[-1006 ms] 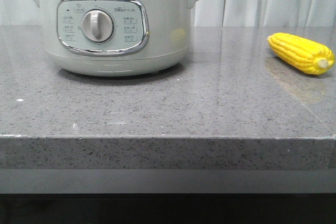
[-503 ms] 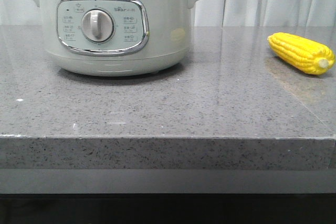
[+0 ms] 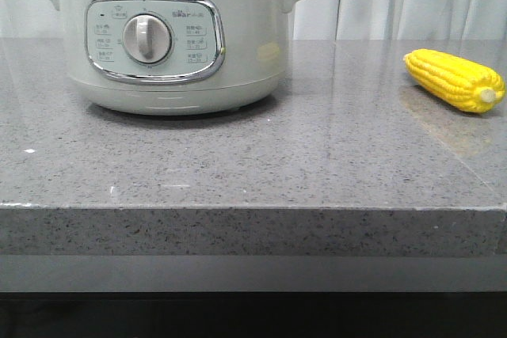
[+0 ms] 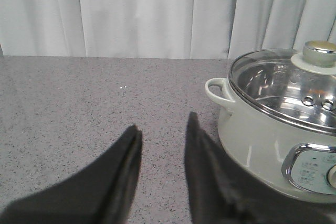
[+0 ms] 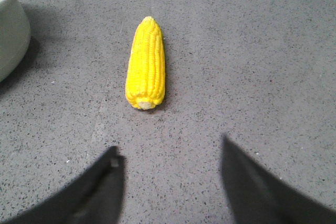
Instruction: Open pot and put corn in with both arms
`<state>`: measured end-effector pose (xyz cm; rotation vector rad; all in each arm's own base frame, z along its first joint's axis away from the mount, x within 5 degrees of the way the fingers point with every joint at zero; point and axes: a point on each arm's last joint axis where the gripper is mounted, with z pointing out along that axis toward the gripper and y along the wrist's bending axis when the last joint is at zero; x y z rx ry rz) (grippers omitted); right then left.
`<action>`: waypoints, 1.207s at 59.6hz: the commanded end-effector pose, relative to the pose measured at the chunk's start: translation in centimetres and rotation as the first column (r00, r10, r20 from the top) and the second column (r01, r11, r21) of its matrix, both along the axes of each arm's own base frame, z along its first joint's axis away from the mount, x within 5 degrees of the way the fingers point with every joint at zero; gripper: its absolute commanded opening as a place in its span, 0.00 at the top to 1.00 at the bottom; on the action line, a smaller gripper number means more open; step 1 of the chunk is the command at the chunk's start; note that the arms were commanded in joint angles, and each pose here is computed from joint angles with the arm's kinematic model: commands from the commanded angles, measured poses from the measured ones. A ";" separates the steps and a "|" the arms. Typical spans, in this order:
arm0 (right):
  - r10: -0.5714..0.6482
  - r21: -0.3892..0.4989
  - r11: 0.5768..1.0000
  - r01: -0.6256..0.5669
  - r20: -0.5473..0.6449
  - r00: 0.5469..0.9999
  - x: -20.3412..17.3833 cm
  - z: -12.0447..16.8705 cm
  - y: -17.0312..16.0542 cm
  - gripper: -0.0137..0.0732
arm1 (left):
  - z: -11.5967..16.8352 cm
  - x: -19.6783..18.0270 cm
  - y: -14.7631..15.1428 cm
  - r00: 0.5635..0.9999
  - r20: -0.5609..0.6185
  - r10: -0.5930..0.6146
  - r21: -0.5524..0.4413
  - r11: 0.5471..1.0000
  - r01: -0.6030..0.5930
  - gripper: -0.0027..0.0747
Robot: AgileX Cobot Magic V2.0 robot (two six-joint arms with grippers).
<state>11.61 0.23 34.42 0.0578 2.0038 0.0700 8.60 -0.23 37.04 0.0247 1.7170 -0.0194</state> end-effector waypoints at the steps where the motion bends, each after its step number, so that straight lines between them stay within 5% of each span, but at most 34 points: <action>1: -0.006 -0.019 1.000 0.008 0.089 0.996 0.3 1.5 -0.1 0.14 | 1.5 0.2 0.0 0.996 0.088 0.002 -0.001 1.000 -0.002 0.35; 35: -0.006 -0.018 1.000 0.007 0.089 0.996 0.3 1.5 -0.1 0.12 | 2.1 3.6 -2.2 0.974 0.168 -0.153 -0.093 0.981 0.171 0.30; 72: -0.006 -0.018 1.000 0.007 0.092 0.996 0.3 1.5 -0.1 0.12 | 5.2 13.3 -12.1 0.883 0.128 -0.452 -0.093 0.881 0.464 0.30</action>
